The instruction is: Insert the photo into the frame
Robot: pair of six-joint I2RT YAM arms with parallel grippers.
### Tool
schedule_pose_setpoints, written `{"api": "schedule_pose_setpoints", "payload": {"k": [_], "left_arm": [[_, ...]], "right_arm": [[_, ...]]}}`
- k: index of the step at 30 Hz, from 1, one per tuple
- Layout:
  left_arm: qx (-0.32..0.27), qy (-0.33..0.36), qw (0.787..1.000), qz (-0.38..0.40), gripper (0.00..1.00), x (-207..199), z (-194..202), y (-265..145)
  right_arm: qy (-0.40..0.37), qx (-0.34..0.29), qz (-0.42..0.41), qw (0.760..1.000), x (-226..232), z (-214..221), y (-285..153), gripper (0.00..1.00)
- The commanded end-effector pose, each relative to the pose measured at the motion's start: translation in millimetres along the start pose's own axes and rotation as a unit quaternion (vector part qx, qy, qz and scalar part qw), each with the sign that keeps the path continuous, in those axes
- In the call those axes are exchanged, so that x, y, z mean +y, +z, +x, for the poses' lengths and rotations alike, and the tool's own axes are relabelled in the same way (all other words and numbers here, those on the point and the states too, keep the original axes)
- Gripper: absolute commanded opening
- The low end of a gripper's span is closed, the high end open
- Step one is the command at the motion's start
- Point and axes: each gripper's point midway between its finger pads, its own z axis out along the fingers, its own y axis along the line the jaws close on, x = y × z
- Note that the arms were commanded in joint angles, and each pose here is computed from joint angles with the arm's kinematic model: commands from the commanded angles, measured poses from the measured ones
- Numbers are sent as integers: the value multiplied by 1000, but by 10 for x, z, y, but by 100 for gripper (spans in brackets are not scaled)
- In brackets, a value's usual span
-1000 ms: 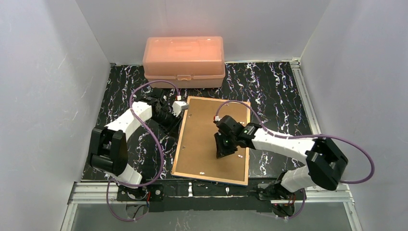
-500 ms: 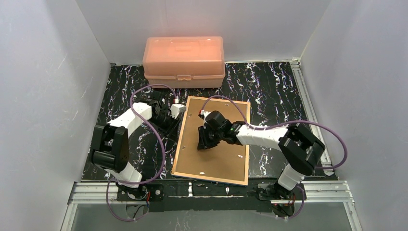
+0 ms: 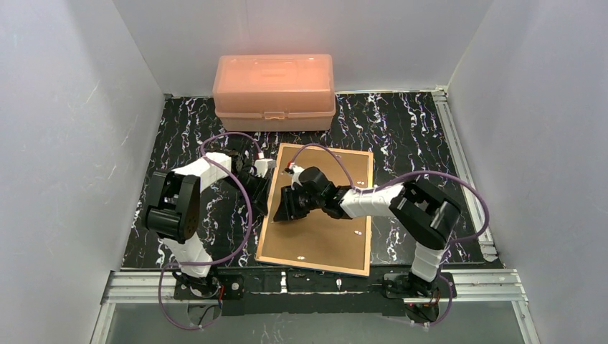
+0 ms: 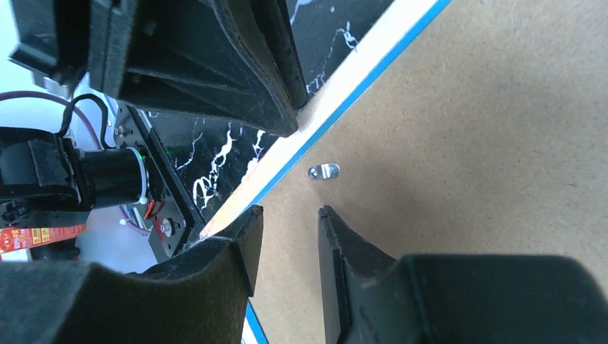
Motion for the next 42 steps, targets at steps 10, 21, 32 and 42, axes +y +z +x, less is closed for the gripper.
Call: {"api": "schedule_pose_setpoints", "payload": {"k": [10, 21, 32, 42], "left_arm": [[7, -37, 999, 24, 12, -9, 51, 67], [2, -43, 999, 33, 11, -36, 2, 61], [0, -38, 999, 37, 10, -59, 2, 47], [2, -35, 999, 42, 9, -70, 40, 57]], "right_arm": [[7, 22, -48, 999, 104, 84, 177, 43], [14, -9, -6, 1000, -111, 121, 219, 43], [21, -31, -5, 999, -77, 91, 309, 42], [23, -40, -3, 999, -56, 82, 354, 41]]}}
